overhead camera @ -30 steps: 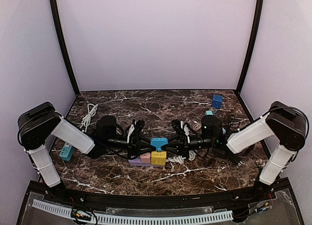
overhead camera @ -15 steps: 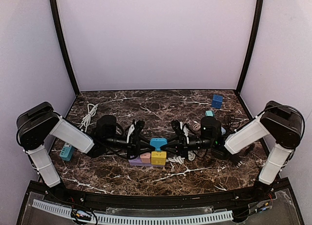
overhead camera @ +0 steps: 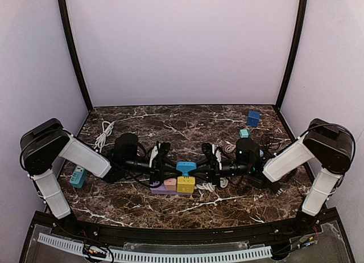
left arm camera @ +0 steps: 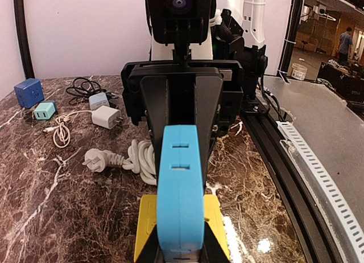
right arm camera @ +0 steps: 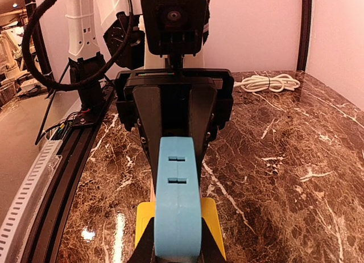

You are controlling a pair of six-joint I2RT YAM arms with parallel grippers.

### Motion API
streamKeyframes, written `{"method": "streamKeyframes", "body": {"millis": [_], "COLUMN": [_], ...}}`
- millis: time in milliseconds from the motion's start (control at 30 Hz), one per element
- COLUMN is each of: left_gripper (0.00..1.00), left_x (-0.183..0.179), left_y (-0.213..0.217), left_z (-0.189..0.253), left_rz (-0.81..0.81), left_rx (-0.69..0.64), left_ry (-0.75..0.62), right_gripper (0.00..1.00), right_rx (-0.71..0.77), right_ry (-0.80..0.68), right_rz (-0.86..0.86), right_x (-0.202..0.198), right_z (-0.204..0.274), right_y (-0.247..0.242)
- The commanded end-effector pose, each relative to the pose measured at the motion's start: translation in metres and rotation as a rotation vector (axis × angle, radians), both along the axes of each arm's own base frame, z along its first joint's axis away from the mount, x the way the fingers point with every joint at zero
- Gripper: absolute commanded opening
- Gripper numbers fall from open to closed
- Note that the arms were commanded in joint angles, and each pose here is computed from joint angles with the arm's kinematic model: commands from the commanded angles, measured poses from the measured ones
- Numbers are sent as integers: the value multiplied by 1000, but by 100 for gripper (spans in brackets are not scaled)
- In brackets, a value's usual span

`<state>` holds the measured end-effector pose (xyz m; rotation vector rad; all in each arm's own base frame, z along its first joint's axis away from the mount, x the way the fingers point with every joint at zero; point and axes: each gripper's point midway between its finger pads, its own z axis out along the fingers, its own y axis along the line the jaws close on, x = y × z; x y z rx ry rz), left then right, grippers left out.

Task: Insert the plug
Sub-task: Insert the plug into the socket.

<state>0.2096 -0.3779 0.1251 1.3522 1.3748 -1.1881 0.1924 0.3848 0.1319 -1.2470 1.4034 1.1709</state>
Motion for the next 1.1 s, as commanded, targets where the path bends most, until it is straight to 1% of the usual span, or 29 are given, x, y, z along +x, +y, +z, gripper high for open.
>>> {"method": "streamKeyframes", "body": {"millis": [0, 300, 400, 567, 867, 1067], "left_gripper": [1, 1, 1, 1, 1, 1], "left_x": [-4, -14, -14, -18, -27, -33], "left_y": [-2, 6, 8, 8, 11, 15], "left_z": [-31, -49, -49, -50, -55, -57], "left_rz": [-19, -51, -57, -90, -159, -188], "left_rx": [100, 191, 209, 221, 264, 296], "left_ry": [-39, 9, -1, -2, -7, -29], "right_gripper": [0, 0, 0, 0, 0, 0], "right_rx": [-33, -120, -173, -197, -323, -375], "right_ry": [15, 9, 23, 45, 74, 84], "right_rz": [-3, 56, 75, 112, 158, 162], "right_x": [-7, -11, -15, -23, -46, -58], "right_z": [-13, -27, -39, -50, -85, -102], "right_y": [-1, 5, 3, 1, -12, -16]}}
